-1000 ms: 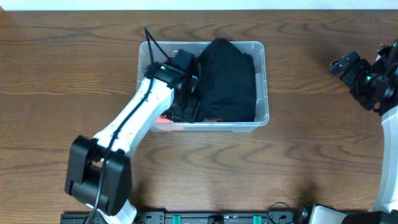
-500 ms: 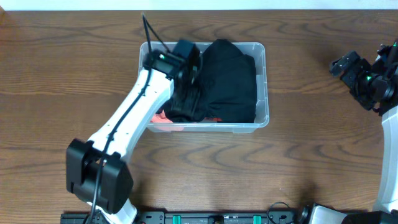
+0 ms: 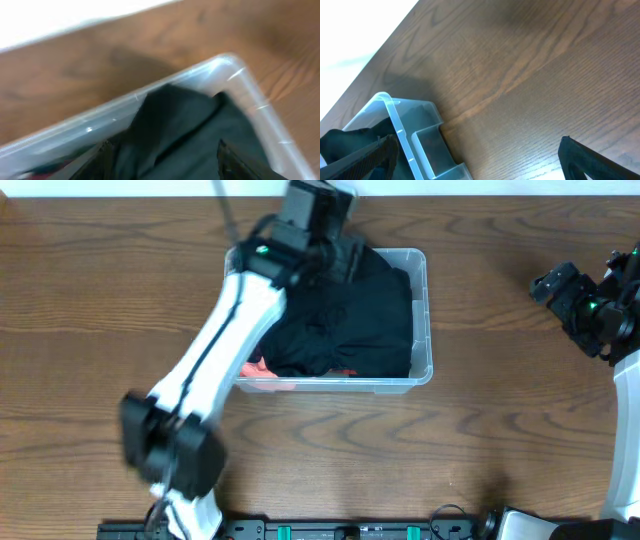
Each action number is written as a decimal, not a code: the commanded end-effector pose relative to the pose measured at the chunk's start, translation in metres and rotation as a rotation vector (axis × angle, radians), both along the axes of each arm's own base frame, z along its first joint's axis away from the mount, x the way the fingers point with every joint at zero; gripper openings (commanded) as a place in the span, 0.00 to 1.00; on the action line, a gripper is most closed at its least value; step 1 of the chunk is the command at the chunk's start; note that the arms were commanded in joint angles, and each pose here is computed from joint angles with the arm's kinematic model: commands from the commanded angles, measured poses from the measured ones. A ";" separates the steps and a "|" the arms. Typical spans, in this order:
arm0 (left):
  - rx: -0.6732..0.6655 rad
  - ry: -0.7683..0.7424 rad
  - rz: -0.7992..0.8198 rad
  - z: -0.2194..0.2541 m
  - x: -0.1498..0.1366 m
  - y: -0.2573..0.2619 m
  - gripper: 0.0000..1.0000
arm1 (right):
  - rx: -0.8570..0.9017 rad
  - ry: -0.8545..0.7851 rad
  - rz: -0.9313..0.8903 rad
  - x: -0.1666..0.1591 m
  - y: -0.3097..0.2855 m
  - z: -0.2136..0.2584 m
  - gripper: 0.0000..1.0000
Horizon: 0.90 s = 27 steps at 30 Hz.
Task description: Pack container
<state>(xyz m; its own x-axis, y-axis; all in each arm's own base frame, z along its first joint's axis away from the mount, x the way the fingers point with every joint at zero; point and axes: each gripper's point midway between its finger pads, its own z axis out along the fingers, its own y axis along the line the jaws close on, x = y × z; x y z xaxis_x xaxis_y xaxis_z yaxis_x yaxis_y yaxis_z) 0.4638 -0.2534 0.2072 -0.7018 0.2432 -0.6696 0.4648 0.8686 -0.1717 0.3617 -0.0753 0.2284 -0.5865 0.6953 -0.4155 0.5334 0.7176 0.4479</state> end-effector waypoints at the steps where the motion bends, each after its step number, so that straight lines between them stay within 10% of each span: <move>1: 0.020 0.193 -0.077 -0.084 -0.009 -0.015 0.67 | -0.004 0.005 -0.013 -0.001 -0.005 -0.001 0.99; 12: 0.087 0.386 -0.090 -0.144 -0.034 -0.012 0.66 | -0.004 0.005 -0.013 -0.001 -0.005 -0.001 0.99; 18: 0.047 0.177 -0.022 -0.040 -0.022 0.006 0.69 | -0.004 0.004 -0.013 -0.001 -0.005 -0.001 0.99; 22: 0.014 -0.049 0.132 0.064 -0.022 0.052 0.93 | -0.004 0.004 -0.013 -0.001 -0.005 -0.001 0.99; 27: -0.059 -0.239 0.360 0.170 -0.061 0.141 0.99 | -0.004 0.005 -0.013 -0.001 -0.005 -0.001 0.99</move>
